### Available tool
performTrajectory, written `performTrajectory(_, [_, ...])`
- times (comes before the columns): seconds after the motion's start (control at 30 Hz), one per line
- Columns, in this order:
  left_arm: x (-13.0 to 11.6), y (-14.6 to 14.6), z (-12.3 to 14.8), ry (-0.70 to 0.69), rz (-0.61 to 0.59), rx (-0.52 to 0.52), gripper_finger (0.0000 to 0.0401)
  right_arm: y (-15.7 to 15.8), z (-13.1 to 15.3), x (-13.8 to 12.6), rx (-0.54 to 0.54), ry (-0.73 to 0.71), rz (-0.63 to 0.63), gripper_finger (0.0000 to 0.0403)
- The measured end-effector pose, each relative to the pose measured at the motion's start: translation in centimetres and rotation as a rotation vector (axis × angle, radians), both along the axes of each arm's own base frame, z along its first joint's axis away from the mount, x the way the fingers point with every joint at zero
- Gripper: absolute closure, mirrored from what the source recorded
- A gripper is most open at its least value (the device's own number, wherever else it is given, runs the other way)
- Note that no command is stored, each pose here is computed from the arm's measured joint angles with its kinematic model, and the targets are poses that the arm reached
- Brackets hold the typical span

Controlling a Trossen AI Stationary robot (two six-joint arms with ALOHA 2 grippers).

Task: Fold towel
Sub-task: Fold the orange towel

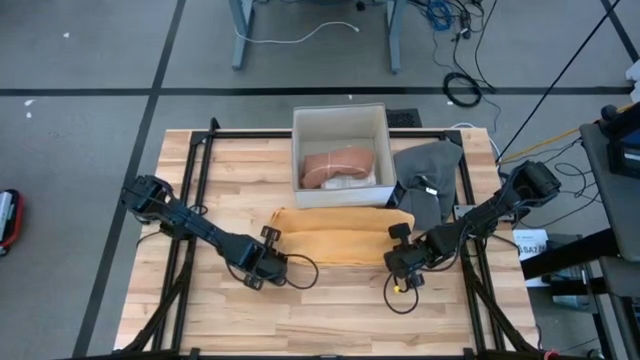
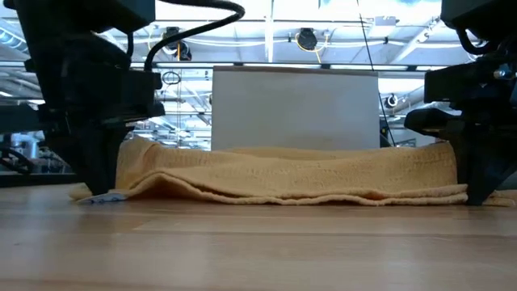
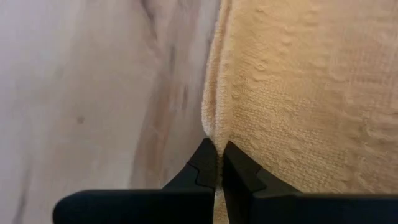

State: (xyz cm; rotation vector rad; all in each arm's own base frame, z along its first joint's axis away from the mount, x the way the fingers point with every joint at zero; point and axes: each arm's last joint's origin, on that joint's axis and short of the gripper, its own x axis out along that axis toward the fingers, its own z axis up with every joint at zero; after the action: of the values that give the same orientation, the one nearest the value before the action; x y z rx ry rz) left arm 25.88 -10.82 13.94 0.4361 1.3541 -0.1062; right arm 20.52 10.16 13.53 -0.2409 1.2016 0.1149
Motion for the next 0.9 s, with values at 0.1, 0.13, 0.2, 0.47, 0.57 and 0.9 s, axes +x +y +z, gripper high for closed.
performTrajectory(0.1, [0.3, -0.3, 1.2, 0.008, -0.005, 0.045, 0.0400, 0.1, 0.6, 0.0, 0.015, -0.026, 0.014, 0.0401])
performTrajectory(0.13, [0.5, -0.5, 1.8, 0.002, -0.008, 0.058, 0.0400, 0.2, 1.1, 0.0, 0.018, -0.036, 0.019, 0.0401])
performTrajectory(0.2, [0.4, -0.7, 2.7, 0.026, -0.015, 0.090, 0.0400, 0.5, 2.2, 0.2, 0.028, -0.071, 0.038, 0.0401])
performTrajectory(0.47, [0.6, -1.9, 7.2, 0.059, -0.018, 0.192, 0.0400, 1.8, 9.2, -0.2, 0.035, -0.208, 0.121, 0.0402])
performTrajectory(0.57, [0.6, -2.5, 9.8, 0.035, -0.023, 0.264, 0.0401, 2.2, 12.3, -0.8, 0.017, -0.242, 0.150, 0.0402])
performTrajectory(0.9, [0.0, -3.7, 21.2, -0.243, -0.009, 0.488, 0.0401, 1.7, 24.4, -3.4, 0.032, -0.439, 0.250, 0.0403])
